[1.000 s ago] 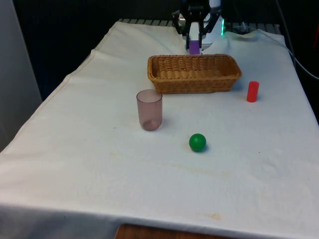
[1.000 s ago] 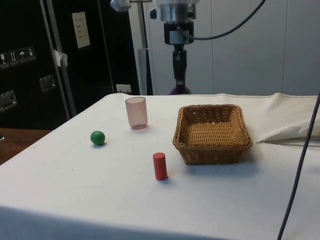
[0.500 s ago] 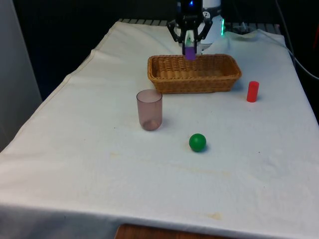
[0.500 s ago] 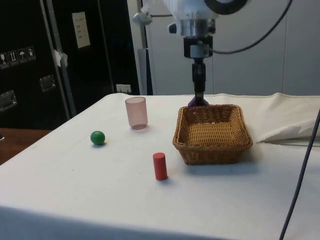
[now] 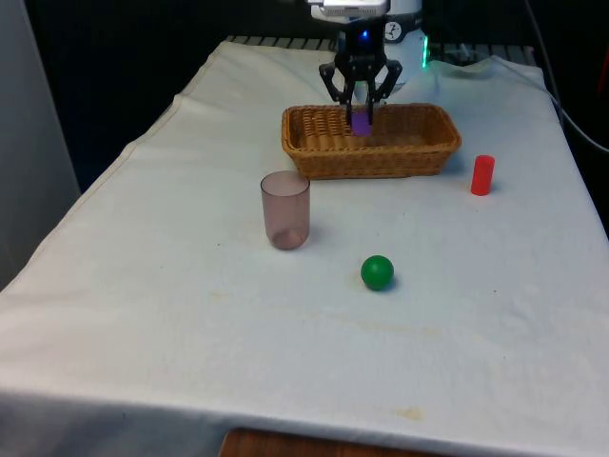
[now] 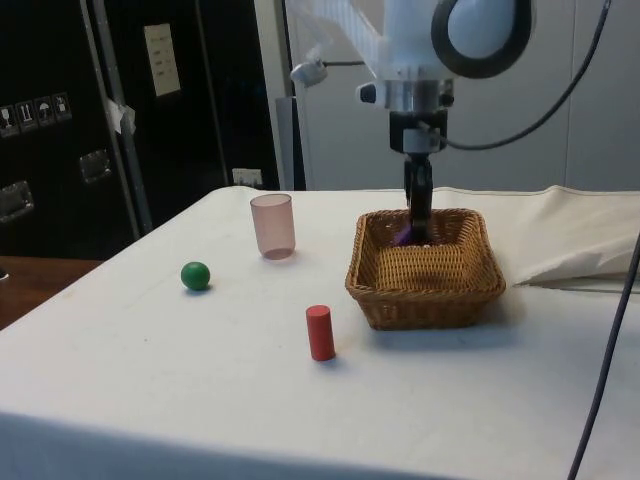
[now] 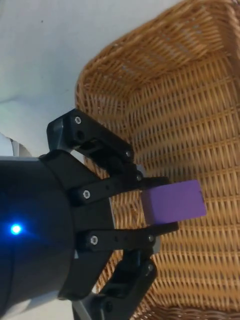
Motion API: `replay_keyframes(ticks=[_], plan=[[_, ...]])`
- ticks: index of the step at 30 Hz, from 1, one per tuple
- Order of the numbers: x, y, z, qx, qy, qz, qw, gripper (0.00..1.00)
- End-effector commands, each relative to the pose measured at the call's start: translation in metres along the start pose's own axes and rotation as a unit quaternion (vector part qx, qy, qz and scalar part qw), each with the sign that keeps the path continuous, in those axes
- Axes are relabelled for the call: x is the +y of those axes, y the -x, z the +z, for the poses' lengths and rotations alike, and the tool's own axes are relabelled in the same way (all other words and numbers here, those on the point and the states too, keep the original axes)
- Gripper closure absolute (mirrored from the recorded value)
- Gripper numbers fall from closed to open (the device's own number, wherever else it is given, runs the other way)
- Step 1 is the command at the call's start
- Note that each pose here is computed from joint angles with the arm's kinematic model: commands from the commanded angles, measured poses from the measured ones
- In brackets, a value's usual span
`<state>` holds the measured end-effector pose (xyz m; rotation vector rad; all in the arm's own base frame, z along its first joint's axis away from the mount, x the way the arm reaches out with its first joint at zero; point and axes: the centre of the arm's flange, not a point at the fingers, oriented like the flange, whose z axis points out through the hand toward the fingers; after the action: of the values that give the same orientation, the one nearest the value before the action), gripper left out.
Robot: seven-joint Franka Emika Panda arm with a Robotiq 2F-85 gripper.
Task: Pick up the triangular block and place it into the basket.
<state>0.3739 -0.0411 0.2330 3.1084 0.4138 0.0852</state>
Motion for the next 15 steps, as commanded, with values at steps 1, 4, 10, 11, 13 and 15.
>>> replay_keyframes(ticks=[1,4,10,11,13,15], plan=[[-0.002,0.002,0.004,0.007,0.0,0.0,0.99998,0.67],[-0.002,0.004,0.011,0.008,0.004,0.0,0.99996,0.67],[-0.003,0.006,0.021,0.009,0.01,0.0,0.99992,0.67],[-0.003,0.006,0.022,0.007,0.01,-0.001,0.99992,0.67],[-0.002,0.005,0.022,0.006,0.011,-0.001,0.99992,0.67],[0.0,0.004,0.024,0.003,0.014,-0.002,0.99989,0.67]])
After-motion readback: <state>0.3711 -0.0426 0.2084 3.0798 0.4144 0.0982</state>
